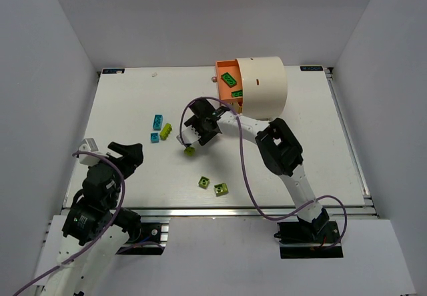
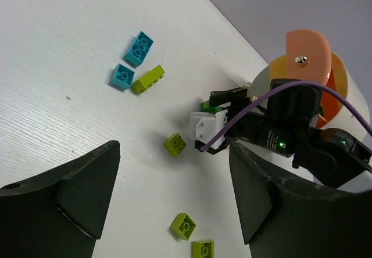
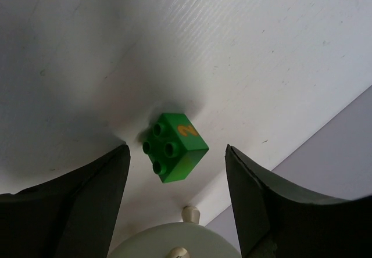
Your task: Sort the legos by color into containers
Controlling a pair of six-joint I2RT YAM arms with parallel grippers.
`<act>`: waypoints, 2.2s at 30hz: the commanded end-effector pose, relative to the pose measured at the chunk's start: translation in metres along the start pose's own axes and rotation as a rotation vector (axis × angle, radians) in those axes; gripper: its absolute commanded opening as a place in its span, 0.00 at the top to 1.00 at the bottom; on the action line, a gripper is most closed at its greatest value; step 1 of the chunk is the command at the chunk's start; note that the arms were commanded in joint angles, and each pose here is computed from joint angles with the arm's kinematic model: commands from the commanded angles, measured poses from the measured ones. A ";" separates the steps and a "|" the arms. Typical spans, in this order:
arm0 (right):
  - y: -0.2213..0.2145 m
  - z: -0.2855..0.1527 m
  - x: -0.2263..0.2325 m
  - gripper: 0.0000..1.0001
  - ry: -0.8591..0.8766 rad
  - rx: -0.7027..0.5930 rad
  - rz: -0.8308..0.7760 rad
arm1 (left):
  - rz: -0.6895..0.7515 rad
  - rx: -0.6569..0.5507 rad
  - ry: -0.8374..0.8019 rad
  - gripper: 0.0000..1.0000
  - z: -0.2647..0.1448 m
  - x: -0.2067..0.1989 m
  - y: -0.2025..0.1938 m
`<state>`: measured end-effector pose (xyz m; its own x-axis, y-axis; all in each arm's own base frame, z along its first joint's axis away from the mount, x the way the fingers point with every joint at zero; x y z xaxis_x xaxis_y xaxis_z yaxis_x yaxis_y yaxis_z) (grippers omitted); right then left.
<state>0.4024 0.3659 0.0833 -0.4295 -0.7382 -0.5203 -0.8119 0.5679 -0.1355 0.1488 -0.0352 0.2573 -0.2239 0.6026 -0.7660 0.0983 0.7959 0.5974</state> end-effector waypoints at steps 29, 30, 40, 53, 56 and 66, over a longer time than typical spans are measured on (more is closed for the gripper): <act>0.024 -0.055 -0.006 1.00 0.112 -0.246 0.146 | -0.012 0.057 -0.023 0.15 0.006 -0.003 -0.012; 0.023 -0.064 -0.012 1.00 0.101 -0.256 0.178 | -0.012 0.057 -0.023 0.15 0.006 -0.003 -0.013; 0.046 -0.146 -0.040 1.00 -0.015 -0.459 0.313 | -0.023 0.073 -0.048 0.15 0.008 -0.006 -0.016; 0.029 -0.290 -0.111 1.00 -0.503 -0.677 0.619 | -0.025 0.139 -0.107 0.14 0.026 -0.016 -0.035; -0.007 -0.302 -0.113 1.00 -0.614 -0.604 0.733 | -0.016 0.158 -0.126 0.14 0.032 -0.020 -0.040; -0.108 -0.279 -0.081 1.00 -0.647 -0.449 0.991 | 0.030 0.238 -0.159 0.14 0.049 -0.028 -0.059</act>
<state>0.4027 0.2701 0.3741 -0.7587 0.2528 -0.6004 -0.4112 0.5291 0.7423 0.1941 -0.0876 0.2300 -0.1202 0.6119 -0.7818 0.3071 0.7717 0.5569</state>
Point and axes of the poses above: each gripper's point midway between its finger pads, its own z axis out along the fingers, its own x axis along the line the jaws close on, y = z × x, the point moved 5 cm from there along -z, back along the fingers, and after that the axes turned 10 degrees about -z, right-handed, at the moved point
